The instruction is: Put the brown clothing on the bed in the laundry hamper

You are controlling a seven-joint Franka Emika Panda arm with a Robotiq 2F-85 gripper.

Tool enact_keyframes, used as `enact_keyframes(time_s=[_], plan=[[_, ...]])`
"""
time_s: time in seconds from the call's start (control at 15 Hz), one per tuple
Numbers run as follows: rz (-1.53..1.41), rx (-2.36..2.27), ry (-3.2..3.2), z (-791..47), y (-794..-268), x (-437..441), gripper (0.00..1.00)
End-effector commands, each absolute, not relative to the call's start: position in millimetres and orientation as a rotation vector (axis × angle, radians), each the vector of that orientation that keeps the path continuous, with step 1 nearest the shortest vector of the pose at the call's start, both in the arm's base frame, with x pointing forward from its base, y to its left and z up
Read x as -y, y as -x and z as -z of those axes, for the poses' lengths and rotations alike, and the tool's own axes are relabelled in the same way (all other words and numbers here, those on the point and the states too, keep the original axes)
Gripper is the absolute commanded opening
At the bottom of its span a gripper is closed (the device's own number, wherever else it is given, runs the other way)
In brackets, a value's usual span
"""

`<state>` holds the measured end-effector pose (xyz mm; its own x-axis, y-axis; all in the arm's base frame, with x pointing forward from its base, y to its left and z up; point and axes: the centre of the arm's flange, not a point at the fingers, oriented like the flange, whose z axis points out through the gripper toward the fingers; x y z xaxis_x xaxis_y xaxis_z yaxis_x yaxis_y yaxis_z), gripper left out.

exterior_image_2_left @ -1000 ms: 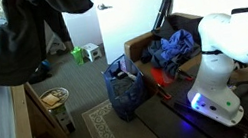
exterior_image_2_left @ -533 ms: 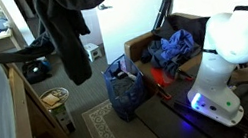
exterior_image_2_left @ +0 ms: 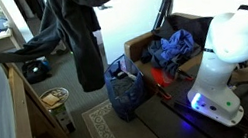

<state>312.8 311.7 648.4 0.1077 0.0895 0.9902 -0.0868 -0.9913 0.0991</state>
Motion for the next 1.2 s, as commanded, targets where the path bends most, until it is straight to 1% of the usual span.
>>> enact_keyframes(time_s=[0.0, 0.2, 0.47, 0.73, 1.13], plan=[[-2.014, -0.003, -2.235, -648.0, -312.8, -311.3, 0.00], [-2.015, 0.027, -2.233, -650.2, -318.0, -308.3, 0.00], [-1.995, 0.239, -2.195, -671.0, -332.0, -271.3, 0.00], [-1.980, 0.427, -2.126, -692.4, -331.3, -232.7, 0.00], [-2.037, 0.569, -1.944, -727.2, -287.9, -215.7, 0.00]])
